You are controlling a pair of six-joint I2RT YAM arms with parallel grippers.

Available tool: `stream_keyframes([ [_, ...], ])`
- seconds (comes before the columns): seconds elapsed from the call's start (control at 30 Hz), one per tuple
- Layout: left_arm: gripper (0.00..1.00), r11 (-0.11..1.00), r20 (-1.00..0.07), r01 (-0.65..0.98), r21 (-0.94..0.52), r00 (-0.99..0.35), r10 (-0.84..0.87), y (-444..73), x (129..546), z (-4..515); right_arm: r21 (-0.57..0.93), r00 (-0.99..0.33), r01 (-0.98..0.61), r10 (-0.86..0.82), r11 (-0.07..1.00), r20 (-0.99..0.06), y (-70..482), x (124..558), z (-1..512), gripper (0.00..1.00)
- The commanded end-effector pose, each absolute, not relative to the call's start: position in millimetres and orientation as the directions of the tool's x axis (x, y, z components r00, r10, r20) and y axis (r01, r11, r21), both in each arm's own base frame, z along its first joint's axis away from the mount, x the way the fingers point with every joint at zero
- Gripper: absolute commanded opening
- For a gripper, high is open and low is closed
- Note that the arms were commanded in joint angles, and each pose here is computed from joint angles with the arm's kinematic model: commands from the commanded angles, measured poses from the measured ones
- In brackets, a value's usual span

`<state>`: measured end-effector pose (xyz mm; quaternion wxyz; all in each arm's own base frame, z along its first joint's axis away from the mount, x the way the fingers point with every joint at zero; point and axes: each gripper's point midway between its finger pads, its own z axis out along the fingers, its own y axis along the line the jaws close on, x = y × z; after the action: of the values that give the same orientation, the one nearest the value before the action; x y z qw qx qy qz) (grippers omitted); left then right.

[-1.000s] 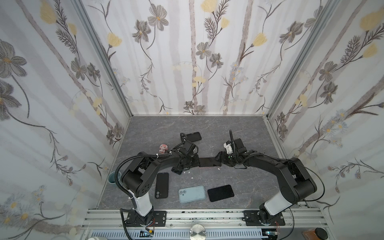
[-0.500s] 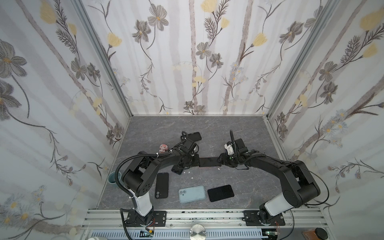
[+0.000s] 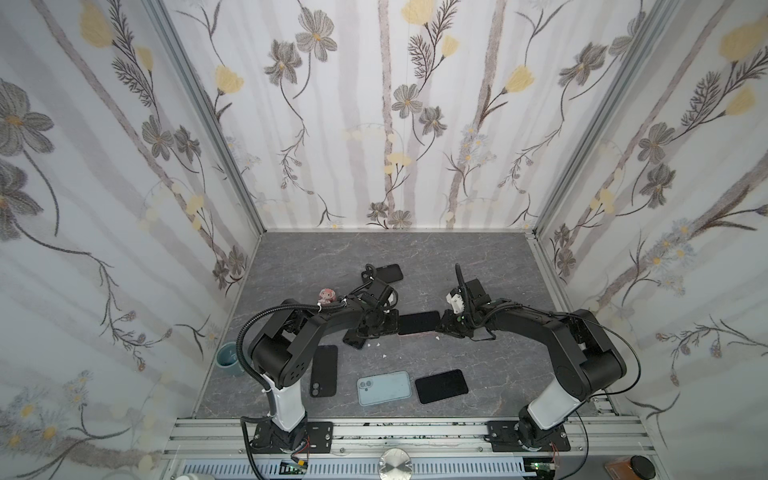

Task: Put the phone into the phone case
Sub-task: 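Press the phone flat into the case with the right gripper while left holds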

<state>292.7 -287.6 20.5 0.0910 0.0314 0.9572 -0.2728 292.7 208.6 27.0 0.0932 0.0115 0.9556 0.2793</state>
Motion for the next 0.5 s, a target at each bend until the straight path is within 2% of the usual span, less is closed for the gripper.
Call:
stream_keyframes([
  [0.0, 0.14, 0.877, -0.15, 0.089, -0.472, -0.989, 0.02, -277, 283, 7, 0.553, -0.982, -0.054, 0.056, 0.832, -0.181, 214, 296, 31, 0.26],
  [0.27, 0.22, 0.879, -0.202, 0.113, -0.463, -0.979, 0.019, -278, 295, 27, 0.508, -0.975, -0.07, 0.05, 0.859, -0.219, 206, 303, 46, 0.41],
  [0.47, 0.23, 0.877, -0.223, 0.121, -0.464, -0.975, 0.017, -280, 305, 34, 0.458, -0.971, -0.101, 0.014, 0.883, -0.24, 200, 312, 52, 0.4],
])
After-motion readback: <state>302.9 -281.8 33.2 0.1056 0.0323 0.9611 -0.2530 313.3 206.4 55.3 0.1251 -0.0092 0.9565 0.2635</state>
